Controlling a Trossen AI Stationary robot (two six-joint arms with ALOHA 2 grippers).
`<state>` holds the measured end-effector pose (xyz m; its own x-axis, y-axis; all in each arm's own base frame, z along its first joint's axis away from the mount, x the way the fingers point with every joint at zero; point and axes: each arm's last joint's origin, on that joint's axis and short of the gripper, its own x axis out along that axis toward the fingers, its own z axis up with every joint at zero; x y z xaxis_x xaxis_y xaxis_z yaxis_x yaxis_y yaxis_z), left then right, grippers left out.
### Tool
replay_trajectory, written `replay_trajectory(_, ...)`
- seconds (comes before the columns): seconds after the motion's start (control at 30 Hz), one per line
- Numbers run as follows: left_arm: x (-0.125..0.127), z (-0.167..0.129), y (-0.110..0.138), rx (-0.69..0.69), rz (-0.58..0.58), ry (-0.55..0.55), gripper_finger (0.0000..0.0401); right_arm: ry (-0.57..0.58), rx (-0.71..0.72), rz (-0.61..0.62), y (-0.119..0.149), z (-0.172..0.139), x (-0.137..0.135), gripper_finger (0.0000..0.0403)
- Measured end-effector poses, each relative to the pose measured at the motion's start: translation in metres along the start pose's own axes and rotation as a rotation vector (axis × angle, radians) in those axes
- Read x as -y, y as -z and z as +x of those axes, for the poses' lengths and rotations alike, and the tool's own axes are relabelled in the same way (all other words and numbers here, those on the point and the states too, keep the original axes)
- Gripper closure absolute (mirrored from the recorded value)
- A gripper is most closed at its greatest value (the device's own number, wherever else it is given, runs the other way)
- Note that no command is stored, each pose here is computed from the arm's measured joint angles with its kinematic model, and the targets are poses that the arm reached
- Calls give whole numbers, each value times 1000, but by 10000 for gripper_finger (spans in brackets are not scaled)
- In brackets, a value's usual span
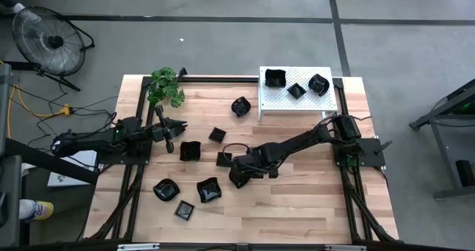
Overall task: Pick & Place Mini shaped plates
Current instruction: Stack the leaf-shaped plate on top of the leaf-shaped plate on the shelf
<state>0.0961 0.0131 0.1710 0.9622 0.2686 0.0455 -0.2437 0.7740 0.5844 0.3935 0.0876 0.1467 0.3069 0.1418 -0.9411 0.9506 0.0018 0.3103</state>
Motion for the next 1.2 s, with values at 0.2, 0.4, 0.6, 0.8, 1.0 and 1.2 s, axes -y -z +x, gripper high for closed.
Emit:
replay_trajectory(0.2, 0, 0, 0, 0, 0, 0, 355, -4, -1, -8, 0, 0, -1, 394)
replay_trajectory(0.4, 0, 0, 0, 0, 0, 0, 355, -7, -6, -20, 0, -1, -1, 400)
replay_trajectory(0.6, 0, 0, 0, 0, 0, 0, 355, -26, -11, -30, 1, -2, -3, 401)
replay_trajectory(0.8, 0, 0, 0, 0, 0, 0, 355, -44, -15, -52, 2, -10, -4, 398)
replay_trajectory(1.0, 0, 0, 0, 0, 0, 0, 355, -88, 22, -74, 2, -29, -6, 400)
replay_trajectory(1.2, 0, 0, 0, 0, 0, 0, 355, -131, 74, -95, 4, -57, -5, 400)
